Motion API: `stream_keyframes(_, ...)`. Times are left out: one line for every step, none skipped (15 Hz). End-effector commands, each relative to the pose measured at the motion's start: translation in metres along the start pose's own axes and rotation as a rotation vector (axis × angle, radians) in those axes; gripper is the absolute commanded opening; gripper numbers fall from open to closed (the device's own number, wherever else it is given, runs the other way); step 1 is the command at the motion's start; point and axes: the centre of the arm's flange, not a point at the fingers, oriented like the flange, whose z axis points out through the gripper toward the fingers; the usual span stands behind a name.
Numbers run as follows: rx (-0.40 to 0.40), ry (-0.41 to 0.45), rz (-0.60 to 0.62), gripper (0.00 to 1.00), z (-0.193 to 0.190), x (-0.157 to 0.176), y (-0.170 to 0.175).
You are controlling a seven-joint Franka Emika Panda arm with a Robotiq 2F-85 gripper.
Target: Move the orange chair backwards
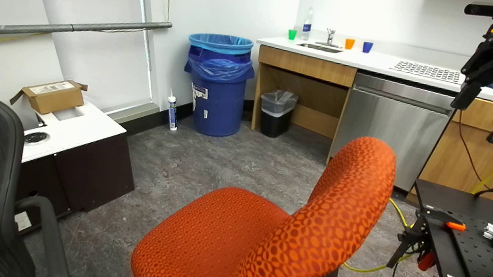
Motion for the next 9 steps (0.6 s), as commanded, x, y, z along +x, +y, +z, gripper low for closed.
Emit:
stream_keyframes(-0.023,-0.071,0.025,1.00,0.016,-0.014,-0.008)
stream_keyframes(-0.028,-0.092,0.029,1.00,0.021,-0.016,-0.006)
stream_keyframes(-0.029,-0.110,0.031,1.00,0.024,-0.018,-0.007)
stream_keyframes(-0.031,-0.130,0.035,1.00,0.029,-0.021,-0.006)
stream_keyframes(-0.029,-0.147,0.039,1.00,0.032,-0.022,-0.006)
stream_keyframes(-0.028,-0.168,0.044,1.00,0.038,-0.024,-0.004)
stream_keyframes(-0.029,-0.183,0.047,1.00,0.042,-0.025,-0.003)
stream_keyframes(-0.027,-0.199,0.049,1.00,0.048,-0.025,-0.001)
stream_keyframes(-0.024,-0.210,0.050,1.00,0.054,-0.024,0.001)
